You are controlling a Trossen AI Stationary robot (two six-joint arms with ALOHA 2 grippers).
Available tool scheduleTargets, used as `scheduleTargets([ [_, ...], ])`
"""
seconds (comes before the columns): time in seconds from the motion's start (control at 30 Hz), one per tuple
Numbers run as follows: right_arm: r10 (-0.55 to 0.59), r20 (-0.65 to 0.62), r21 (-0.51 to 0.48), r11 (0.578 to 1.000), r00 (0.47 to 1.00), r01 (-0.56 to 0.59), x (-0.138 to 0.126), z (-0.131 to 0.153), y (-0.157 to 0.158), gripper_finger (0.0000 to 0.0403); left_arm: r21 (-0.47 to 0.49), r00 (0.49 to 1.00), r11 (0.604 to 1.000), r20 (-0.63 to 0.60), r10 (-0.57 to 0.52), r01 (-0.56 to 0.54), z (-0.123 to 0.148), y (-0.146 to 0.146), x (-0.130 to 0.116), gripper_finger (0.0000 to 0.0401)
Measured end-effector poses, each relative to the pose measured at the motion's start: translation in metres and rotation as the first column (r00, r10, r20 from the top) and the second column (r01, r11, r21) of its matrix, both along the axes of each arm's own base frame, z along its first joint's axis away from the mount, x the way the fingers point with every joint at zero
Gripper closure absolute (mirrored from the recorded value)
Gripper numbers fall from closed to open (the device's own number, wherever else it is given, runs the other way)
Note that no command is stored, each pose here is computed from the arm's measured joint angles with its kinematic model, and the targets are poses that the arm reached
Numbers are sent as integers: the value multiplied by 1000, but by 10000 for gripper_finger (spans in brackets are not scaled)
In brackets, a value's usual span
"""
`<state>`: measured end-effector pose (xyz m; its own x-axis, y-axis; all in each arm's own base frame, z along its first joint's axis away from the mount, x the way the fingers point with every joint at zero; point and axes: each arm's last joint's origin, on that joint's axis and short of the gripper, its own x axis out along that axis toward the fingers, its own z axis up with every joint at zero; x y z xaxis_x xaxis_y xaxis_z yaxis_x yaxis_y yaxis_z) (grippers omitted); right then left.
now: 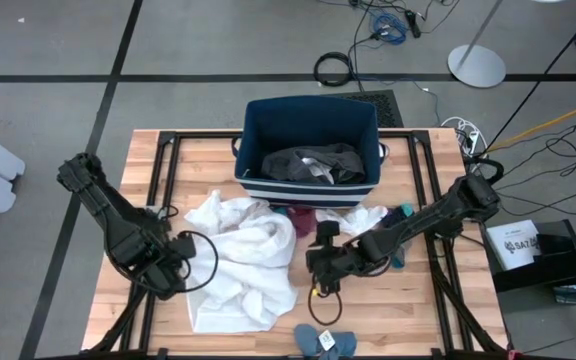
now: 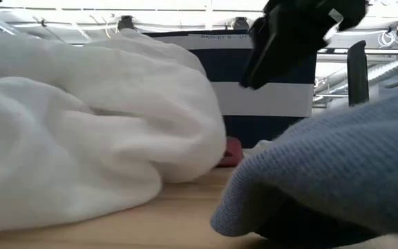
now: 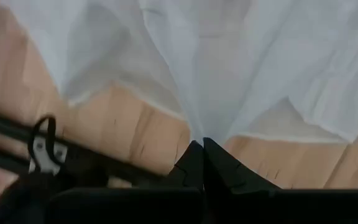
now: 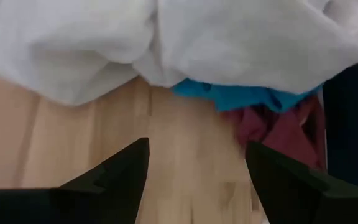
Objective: Sort clothes
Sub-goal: Put the white shirt into the blue laundry organizer
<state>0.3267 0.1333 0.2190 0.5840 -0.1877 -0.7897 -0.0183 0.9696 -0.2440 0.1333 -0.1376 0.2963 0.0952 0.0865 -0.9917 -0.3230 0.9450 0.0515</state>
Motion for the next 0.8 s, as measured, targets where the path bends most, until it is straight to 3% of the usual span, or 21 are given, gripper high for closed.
scheduleTargets([
  [0.13, 40, 75, -17, 999, 996, -38, 7, -10, -8, 149, -29, 999, 1000, -39, -10, 9, 0, -2, -3, 401],
  [0.4, 162, 205, -198, 973, 965, -121, 20, 12, -2, 149, -60, 999, 998, -33, -15, 13, 0, -5, -2, 401],
  [0.6, 223, 262, -258, 954, 939, -154, 31, 23, -8, 149, -55, 1000, 998, -19, -15, 13, 0, -5, -1, 401],
  [0.8, 217, 255, -158, 971, 942, -180, 45, 11, -29, 149, -69, 1000, 998, -2, -14, 14, 0, -6, 0, 401],
])
